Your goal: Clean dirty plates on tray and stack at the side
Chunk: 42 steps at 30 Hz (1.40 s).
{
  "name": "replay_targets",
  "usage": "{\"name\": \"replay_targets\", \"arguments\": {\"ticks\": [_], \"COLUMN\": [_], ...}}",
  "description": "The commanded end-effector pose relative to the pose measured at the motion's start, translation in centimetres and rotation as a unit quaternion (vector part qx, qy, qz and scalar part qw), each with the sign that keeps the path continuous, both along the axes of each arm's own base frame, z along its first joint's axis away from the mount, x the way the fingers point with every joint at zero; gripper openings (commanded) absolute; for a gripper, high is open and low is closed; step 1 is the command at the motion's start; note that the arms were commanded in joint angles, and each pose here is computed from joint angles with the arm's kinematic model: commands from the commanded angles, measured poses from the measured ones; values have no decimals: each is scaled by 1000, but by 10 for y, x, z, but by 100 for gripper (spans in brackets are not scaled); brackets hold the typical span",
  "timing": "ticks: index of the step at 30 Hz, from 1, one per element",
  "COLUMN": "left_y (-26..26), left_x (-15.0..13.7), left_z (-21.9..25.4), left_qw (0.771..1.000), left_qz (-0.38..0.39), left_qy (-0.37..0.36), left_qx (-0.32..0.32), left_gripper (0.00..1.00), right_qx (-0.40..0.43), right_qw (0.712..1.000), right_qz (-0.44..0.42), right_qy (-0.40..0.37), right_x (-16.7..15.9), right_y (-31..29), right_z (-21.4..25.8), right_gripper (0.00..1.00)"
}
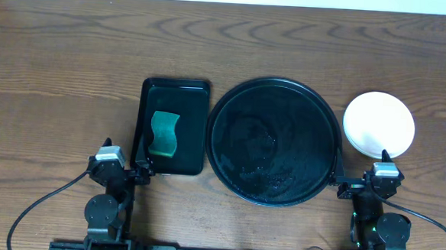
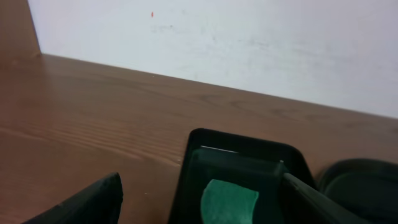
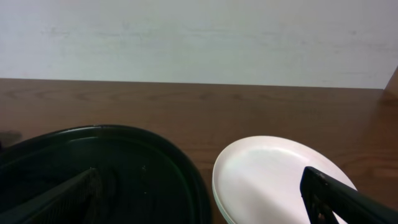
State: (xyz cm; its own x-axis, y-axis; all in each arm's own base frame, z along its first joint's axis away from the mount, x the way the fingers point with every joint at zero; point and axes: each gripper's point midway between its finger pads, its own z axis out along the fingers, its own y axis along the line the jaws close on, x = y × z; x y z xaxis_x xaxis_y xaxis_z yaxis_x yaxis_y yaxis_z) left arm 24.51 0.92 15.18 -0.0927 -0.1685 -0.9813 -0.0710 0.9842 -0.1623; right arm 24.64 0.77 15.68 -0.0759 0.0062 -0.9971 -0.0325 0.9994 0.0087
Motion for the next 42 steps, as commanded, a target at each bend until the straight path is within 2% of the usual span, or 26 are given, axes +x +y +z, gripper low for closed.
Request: {"name": "replay_targets", "arguments": {"ticks": [1,5,42], "left_y": [0,0,0], "left_x": [-2,-2,-2], "left_z": [-16,-16,-16], "left_qw": [998,996,997], "left_qz": [-7,-9,-9], "left_qy": [30,31,31], "left_qx": [64,79,75], "left_gripper": [80,80,80], "right_qx": [6,6,6], "right_qw": [1000,1000,1000], "right_qz": [4,4,4], "right_qy": [0,0,0], "right_x": [0,0,0], "right_y": [2,2,2], "right_z": [0,0,0], "right_gripper": [99,99,99]}}
